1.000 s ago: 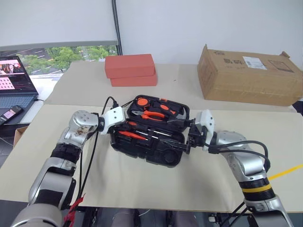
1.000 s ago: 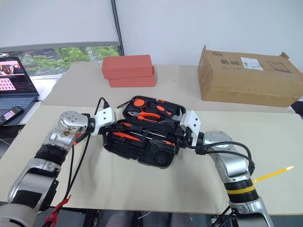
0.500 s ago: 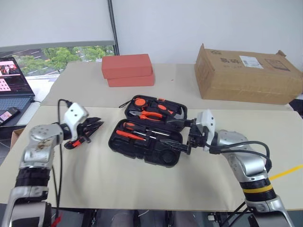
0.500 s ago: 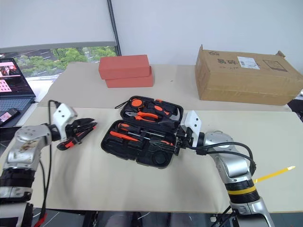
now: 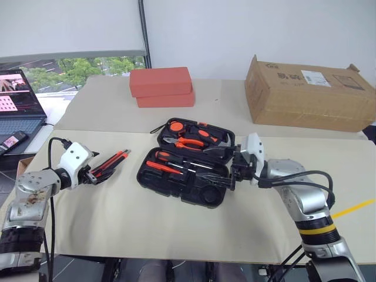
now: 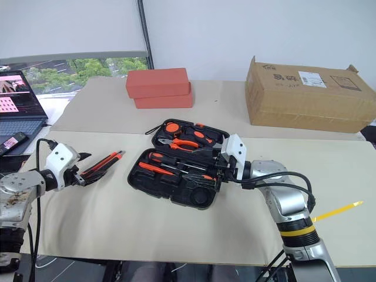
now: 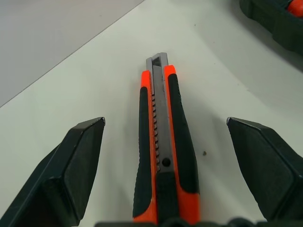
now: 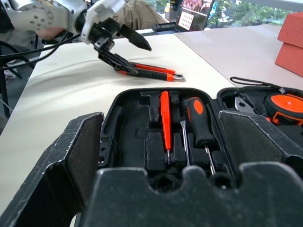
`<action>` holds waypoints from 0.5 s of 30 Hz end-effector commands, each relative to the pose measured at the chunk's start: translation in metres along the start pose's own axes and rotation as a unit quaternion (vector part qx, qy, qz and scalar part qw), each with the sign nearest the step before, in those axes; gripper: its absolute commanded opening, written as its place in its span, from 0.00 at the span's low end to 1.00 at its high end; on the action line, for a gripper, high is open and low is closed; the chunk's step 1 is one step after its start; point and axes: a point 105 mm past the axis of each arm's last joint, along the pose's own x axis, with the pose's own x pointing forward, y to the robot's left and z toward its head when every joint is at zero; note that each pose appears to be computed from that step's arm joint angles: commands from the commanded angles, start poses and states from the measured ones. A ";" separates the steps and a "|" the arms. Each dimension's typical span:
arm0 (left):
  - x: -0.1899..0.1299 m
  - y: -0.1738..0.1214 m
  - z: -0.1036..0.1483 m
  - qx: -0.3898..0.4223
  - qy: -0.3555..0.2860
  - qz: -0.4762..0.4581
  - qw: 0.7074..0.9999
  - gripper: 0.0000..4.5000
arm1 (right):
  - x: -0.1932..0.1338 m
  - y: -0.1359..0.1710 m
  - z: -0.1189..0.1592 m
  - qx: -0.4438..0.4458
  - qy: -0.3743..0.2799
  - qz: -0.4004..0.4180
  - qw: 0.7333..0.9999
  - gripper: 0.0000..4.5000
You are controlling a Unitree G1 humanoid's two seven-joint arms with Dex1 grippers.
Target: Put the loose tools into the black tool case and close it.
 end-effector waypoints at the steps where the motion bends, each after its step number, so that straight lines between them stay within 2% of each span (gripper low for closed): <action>1: 0.004 0.002 -0.010 -0.026 0.029 -0.005 0.999 0.99 | 0.002 0.001 0.012 -0.013 -0.017 0.008 1.000 1.00; 5: 0.003 0.006 -0.031 -0.092 0.067 -0.011 0.993 0.99 | 0.001 0.000 0.012 -0.014 -0.016 0.007 1.000 1.00; 9: 0.000 0.010 -0.043 -0.118 0.084 -0.013 0.989 0.77 | 0.000 0.001 0.012 -0.014 -0.014 0.005 1.000 1.00; 13: 0.000 0.014 -0.036 -0.119 0.061 -0.011 0.991 0.41 | 0.000 0.002 0.011 -0.014 -0.015 0.004 1.000 1.00; 15: 0.001 0.017 -0.027 -0.116 0.040 -0.011 0.992 0.38 | 0.000 0.002 0.011 -0.014 -0.016 0.005 1.000 1.00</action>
